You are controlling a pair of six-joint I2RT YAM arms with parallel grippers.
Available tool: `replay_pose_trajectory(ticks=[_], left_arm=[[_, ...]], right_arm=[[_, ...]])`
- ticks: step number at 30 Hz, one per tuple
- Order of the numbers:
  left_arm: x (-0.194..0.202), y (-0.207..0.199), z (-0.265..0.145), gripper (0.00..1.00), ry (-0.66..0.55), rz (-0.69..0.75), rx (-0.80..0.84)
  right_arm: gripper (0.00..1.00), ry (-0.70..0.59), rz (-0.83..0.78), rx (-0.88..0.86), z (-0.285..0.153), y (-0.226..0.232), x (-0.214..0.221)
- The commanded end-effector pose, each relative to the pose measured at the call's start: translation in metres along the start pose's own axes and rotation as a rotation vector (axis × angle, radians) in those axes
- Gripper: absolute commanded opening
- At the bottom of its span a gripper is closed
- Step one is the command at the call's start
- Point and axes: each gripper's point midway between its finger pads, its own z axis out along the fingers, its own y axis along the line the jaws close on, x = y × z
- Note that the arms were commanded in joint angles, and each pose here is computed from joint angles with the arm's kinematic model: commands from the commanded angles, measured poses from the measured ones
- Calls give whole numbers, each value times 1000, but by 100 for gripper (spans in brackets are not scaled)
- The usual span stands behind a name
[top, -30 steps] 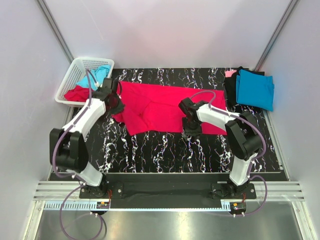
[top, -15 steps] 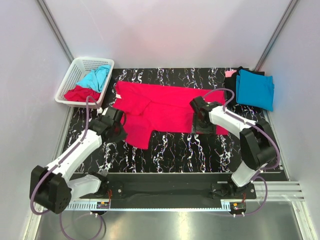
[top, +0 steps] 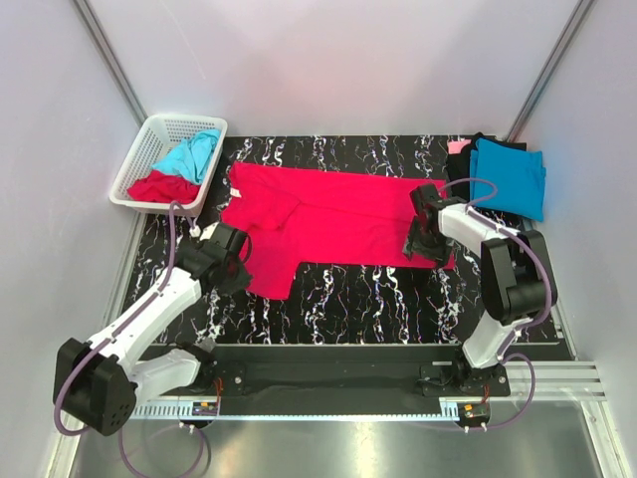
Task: Fold and stack the t-shirts
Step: Fold the tshirt
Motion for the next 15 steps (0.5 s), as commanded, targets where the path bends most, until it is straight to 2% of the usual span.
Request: replay_pose_trajectory(ticks=[1,10,15], left_arm=[[-3,2,2,13,-20,3,-24],[-3,1,5,13,-21,23,-39],[-3,-1,6,13,-20,26,-39]], right_arm=[[73,-21,69,0,6,-6,-21],[71,-11,219,92,19,-63,-35],[70,9,225,78,22,-63,-32]])
